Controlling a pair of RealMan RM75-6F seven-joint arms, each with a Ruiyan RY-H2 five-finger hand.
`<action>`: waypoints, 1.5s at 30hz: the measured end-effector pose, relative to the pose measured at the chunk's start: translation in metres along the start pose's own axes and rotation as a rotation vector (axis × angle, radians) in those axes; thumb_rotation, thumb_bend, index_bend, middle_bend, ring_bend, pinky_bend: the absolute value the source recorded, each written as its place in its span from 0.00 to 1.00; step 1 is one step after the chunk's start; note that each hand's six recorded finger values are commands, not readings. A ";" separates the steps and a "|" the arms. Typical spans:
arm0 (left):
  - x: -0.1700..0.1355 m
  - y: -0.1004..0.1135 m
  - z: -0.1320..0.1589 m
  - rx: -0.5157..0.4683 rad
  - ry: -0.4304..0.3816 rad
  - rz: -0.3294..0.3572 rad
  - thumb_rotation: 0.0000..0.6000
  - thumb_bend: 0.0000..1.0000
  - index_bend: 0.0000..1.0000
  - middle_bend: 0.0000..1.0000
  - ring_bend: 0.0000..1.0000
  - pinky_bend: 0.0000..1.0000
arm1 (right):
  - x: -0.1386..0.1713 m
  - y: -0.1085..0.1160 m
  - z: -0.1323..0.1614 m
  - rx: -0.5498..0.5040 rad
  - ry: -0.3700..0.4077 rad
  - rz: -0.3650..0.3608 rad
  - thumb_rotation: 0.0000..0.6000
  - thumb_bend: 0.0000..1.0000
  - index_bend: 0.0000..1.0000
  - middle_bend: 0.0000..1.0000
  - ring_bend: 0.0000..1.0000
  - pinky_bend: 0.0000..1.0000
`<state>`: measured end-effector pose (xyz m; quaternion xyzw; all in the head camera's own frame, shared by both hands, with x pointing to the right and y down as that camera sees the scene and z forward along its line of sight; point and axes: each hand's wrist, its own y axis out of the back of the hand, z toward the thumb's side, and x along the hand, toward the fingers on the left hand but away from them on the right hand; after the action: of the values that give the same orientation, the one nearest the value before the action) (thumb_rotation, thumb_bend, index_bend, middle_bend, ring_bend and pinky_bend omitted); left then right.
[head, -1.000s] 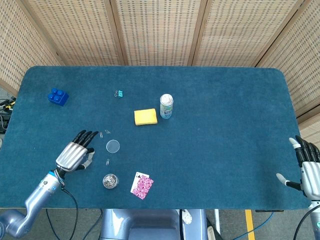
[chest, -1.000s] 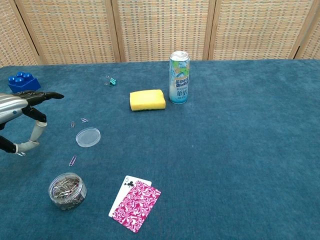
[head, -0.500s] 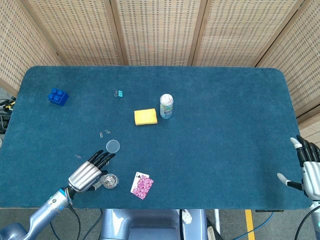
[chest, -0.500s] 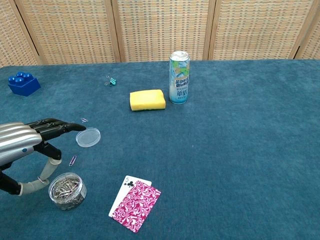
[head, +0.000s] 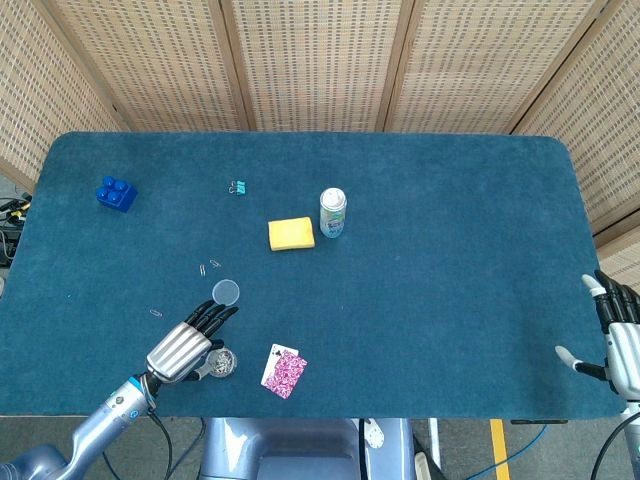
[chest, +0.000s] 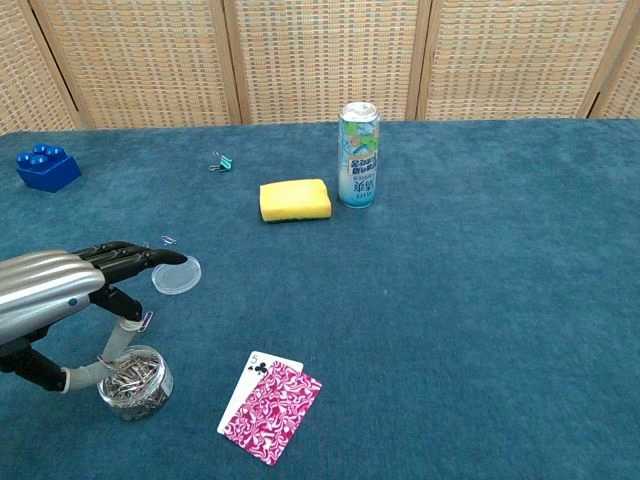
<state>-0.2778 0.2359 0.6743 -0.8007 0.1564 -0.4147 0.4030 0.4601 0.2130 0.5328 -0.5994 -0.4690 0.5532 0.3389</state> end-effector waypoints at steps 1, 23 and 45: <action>0.000 0.000 0.001 -0.007 -0.003 0.000 1.00 0.27 0.39 0.00 0.00 0.00 | 0.000 0.000 0.000 0.000 0.000 0.000 1.00 0.00 0.00 0.00 0.00 0.00; -0.014 0.035 -0.057 0.035 0.114 0.084 1.00 0.22 0.41 0.00 0.00 0.00 | 0.001 0.000 0.001 0.005 0.001 -0.002 1.00 0.00 0.00 0.00 0.00 0.00; -0.011 0.002 -0.159 0.068 0.335 -0.002 1.00 0.28 0.49 0.00 0.00 0.00 | 0.000 -0.001 0.002 0.010 -0.006 -0.001 1.00 0.00 0.00 0.00 0.00 0.00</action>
<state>-0.4100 0.1596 0.7196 -0.7064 0.2065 -0.5477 0.3980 0.4585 0.2132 0.5330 -0.5958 -0.4676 0.5569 0.3410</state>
